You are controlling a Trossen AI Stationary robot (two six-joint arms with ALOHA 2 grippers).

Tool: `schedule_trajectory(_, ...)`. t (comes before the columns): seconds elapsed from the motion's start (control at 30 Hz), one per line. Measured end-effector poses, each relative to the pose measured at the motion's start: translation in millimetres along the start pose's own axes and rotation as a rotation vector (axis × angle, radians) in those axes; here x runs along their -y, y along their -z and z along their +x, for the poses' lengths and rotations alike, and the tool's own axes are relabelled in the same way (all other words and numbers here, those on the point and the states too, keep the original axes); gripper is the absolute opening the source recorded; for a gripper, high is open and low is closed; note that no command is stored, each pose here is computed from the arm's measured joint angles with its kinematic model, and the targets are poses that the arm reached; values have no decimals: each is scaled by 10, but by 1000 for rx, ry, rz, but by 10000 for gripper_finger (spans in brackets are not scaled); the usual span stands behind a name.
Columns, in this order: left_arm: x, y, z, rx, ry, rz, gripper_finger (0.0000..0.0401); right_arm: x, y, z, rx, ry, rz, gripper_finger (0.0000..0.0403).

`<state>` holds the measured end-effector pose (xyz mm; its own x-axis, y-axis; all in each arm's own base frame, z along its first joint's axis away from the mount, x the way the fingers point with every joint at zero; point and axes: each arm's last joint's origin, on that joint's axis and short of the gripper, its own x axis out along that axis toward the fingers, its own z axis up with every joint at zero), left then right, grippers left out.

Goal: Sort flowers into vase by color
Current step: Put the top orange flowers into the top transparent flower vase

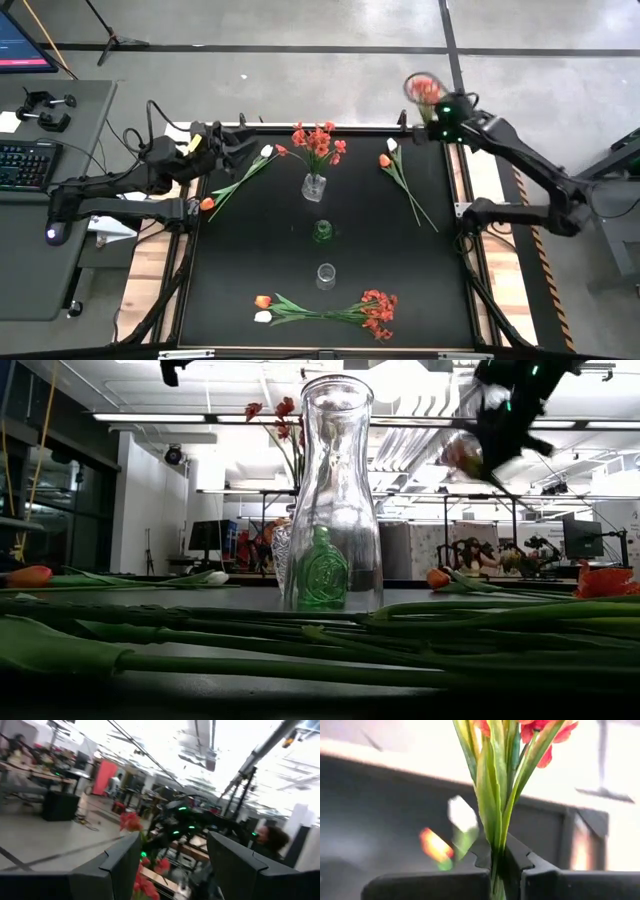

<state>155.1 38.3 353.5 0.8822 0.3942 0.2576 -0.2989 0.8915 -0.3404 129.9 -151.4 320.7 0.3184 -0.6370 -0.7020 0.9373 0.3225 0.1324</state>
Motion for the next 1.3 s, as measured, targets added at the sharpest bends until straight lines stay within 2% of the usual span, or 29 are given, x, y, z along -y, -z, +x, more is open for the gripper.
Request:
schedule_trajectory(0.17, -5, -22, -1, 30, -32, -2, 215, -312, -17, -198, 328, -469, 40, 1)
schedule_trajectory(0.3, -5, -24, -1, 33, -33, 10, 215, -644, 268, -159, 450, -794, 67, 1)
schedule_trajectory(0.4, -8, -24, -1, 35, -44, 23, 215, -917, 488, -272, 584, -1062, 79, 0)
schedule_trajectory(0.5, -20, -29, -2, 48, -84, 23, 215, -1130, 638, -453, 708, -1206, -8, 0)
schedule_trajectory(0.67, -24, -42, -3, 67, -108, 25, 215, -1532, 725, -676, 791, -1233, -304, 0)
schedule_trajectory(0.8, -18, -51, -3, 72, -93, 24, 215, -1882, 665, -652, 830, -1111, -565, 0)
schedule_trajectory(0.87, -18, -48, -3, 69, -92, 18, 215, -2031, 604, -574, 834, -1045, -648, 0)
schedule_trajectory(0.93, -18, -49, -4, 70, -91, 18, 215, -2158, 537, -457, 823, -1005, -695, 0)
schedule_trajectory(1.17, -7, -83, -47, 84, -80, 10, 215, -2515, 528, -41, 734, -1038, -766, 0)
schedule_trajectory(1.3, -1, -152, -121, 116, -68, -2, 215, -2621, 623, 169, 714, -955, -789, 0)
